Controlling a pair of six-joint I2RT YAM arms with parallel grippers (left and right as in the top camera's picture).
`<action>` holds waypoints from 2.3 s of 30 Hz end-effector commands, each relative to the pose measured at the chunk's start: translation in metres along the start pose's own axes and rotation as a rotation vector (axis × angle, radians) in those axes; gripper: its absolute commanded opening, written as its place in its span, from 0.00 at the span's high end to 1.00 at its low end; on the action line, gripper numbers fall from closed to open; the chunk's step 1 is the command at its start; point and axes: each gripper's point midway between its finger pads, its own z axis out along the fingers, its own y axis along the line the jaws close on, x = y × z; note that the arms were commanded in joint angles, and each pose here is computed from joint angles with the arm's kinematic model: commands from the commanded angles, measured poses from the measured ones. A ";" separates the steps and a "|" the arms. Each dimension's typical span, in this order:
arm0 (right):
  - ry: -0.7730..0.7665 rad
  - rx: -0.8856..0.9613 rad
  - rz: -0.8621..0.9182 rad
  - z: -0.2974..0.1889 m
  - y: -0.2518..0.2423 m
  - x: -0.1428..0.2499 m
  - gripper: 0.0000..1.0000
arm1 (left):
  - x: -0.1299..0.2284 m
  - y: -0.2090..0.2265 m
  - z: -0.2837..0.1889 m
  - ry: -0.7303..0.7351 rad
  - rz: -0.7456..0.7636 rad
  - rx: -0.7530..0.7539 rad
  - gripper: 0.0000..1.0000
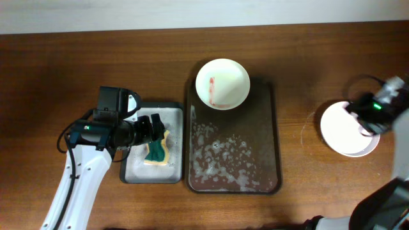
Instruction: Clean dirty plates on tray and stack at the side
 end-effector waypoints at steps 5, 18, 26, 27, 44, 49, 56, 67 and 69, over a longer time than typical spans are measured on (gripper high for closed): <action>-0.027 -0.146 -0.704 0.047 0.192 0.069 0.38 | -0.006 -0.002 -0.007 -0.028 0.006 0.007 0.00; -0.055 -0.061 -0.677 0.205 0.213 0.090 0.59 | -0.006 -0.002 -0.007 -0.028 0.006 0.007 0.00; 0.103 -0.031 -0.617 0.130 0.197 0.116 0.96 | -0.006 -0.002 -0.007 -0.028 0.006 0.007 0.00; 0.123 -0.019 -0.615 0.119 0.193 0.119 0.96 | -0.006 -0.002 -0.007 -0.028 0.006 0.007 0.00; 0.305 -0.035 -0.482 0.037 0.171 0.187 0.52 | 0.005 -0.004 -0.006 0.022 -0.002 0.025 0.00; 0.066 -0.214 -0.648 -0.042 0.205 0.157 0.44 | 0.015 0.013 0.016 0.033 0.021 -0.077 0.10; 0.095 -0.194 -0.662 -0.072 0.182 0.174 0.40 | 0.045 0.031 0.099 0.070 0.088 -0.227 0.30; 0.295 0.031 -0.647 -0.015 0.142 0.191 0.54 | 0.050 0.022 0.129 0.201 0.051 -0.203 1.00; 0.353 0.071 -0.642 0.003 0.135 0.197 0.56 | 0.031 0.010 0.111 0.159 0.092 -0.180 1.00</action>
